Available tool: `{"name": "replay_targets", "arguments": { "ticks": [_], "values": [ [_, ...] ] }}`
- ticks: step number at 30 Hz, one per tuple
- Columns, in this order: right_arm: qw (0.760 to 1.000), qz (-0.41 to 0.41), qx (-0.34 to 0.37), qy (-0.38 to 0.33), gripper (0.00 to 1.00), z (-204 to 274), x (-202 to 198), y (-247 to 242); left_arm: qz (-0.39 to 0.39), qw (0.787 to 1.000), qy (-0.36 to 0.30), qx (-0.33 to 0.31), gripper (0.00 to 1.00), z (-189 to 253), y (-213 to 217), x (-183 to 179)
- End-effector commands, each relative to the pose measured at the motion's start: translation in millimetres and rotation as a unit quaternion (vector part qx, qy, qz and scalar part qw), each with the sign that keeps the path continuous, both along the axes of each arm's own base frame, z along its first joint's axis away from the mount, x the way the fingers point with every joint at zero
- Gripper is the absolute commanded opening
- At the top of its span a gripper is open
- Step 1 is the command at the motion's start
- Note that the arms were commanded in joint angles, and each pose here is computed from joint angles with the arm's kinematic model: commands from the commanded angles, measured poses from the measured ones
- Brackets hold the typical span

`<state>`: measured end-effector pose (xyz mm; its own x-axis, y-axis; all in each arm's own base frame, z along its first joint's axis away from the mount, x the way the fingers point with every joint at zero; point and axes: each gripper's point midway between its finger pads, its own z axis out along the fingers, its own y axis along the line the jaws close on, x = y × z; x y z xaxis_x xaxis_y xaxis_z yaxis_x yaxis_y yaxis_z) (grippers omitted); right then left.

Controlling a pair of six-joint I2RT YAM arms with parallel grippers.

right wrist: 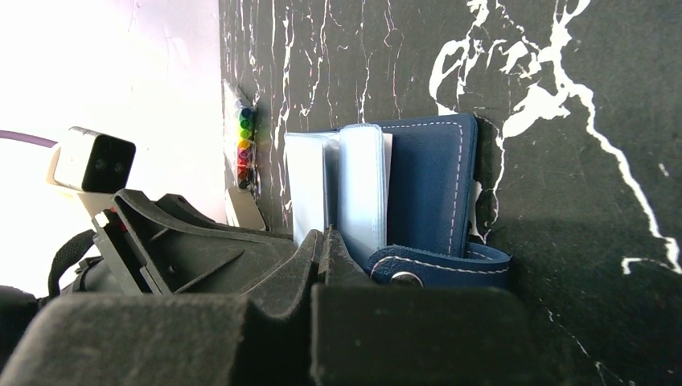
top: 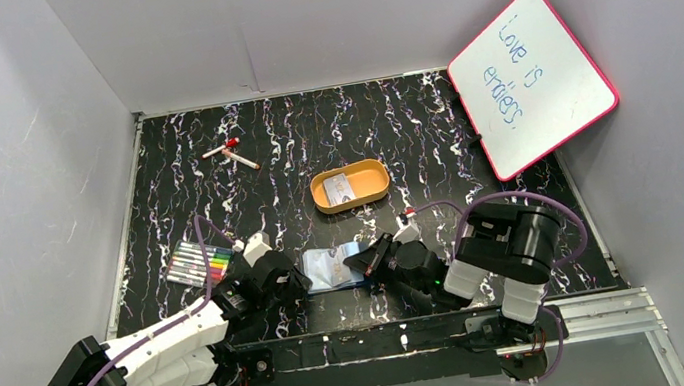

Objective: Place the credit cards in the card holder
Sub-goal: Insert the credit card into the card holder.

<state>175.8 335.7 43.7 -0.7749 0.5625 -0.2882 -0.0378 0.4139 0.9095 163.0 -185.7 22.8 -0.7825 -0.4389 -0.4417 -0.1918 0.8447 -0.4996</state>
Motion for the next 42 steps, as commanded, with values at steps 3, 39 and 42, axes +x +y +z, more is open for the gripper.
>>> {"name": "replay_targets", "arguments": {
  "ticks": [3, 39, 42],
  "values": [
    [1.0, -0.024, 0.01, -0.006, 0.0, 9, 4, -4, 0.0, 1.0, 0.009, 0.004, 0.28, -6, 3, -4],
    [1.0, 0.003, 0.0, -0.003, 0.0, 1, -3, 17, -0.004, 1.0, 0.012, -0.006, 0.28, -7, 1, -6],
    [1.0, 0.022, -0.006, -0.008, 0.0, 3, -6, 23, -0.004, 1.0, 0.011, -0.006, 0.28, -7, 1, -6]
  ]
}}
